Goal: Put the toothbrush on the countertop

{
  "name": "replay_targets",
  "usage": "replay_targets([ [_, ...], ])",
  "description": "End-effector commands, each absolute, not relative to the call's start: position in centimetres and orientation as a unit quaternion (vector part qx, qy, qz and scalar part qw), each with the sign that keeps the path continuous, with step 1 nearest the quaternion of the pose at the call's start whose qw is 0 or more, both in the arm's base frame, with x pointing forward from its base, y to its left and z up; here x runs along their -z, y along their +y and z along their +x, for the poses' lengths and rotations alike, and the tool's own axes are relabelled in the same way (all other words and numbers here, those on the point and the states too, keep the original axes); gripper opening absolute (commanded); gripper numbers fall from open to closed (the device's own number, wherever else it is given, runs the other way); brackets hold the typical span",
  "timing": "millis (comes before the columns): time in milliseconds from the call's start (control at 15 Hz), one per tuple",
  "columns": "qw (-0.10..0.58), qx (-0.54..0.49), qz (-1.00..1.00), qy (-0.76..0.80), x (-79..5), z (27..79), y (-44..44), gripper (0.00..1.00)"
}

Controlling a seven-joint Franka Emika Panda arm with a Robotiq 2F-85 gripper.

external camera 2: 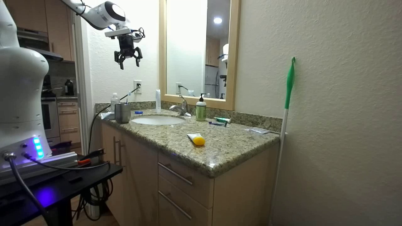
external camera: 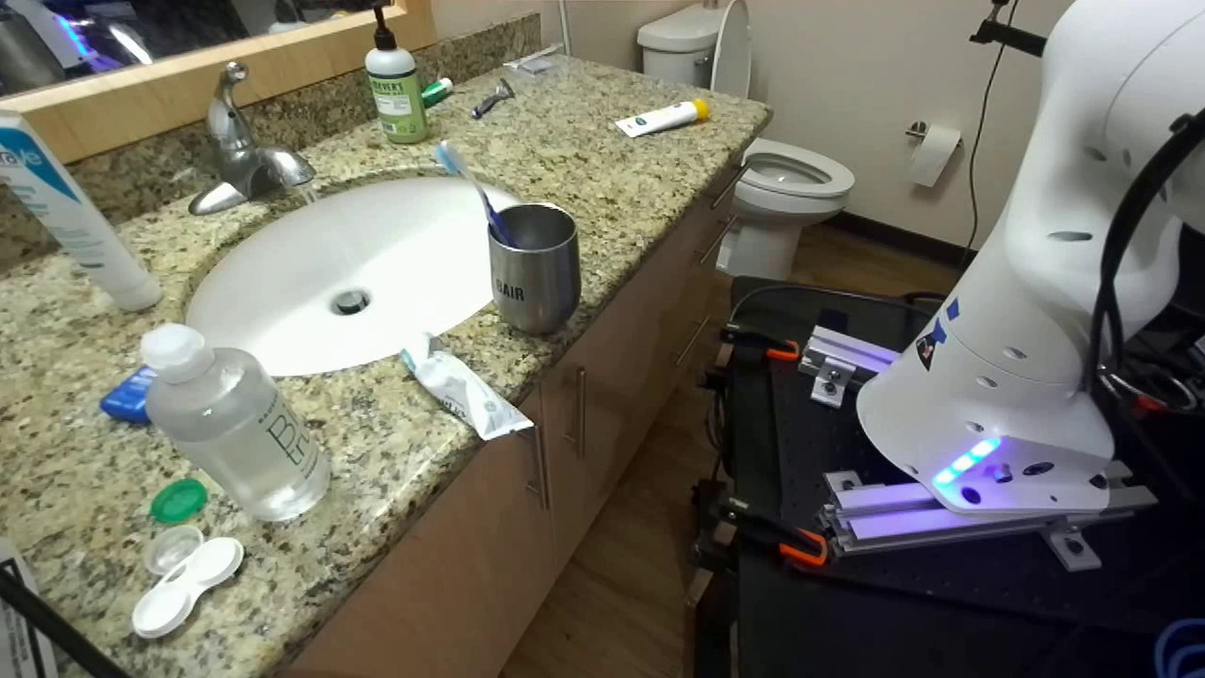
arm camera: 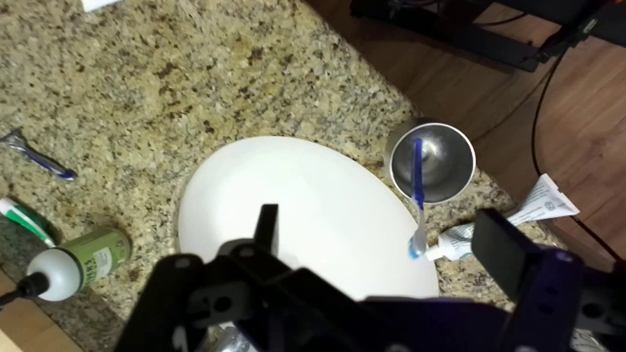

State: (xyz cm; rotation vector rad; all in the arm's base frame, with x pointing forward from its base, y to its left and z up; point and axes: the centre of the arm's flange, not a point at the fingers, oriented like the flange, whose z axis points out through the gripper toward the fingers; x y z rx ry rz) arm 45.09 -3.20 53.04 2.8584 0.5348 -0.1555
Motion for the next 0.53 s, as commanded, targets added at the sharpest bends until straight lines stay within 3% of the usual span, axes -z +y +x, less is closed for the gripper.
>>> replay_targets([
  [0, 0.103, 0.055, 0.976, 0.186, -51.9, 45.1, -2.7, 1.0],
  [267, 0.079, 0.052, 0.98, 0.176, -49.8, 46.0, -2.6, 1.0],
  [467, 0.024, 0.017, 0.988, 0.152, -46.5, 47.2, -4.1, 1.0],
])
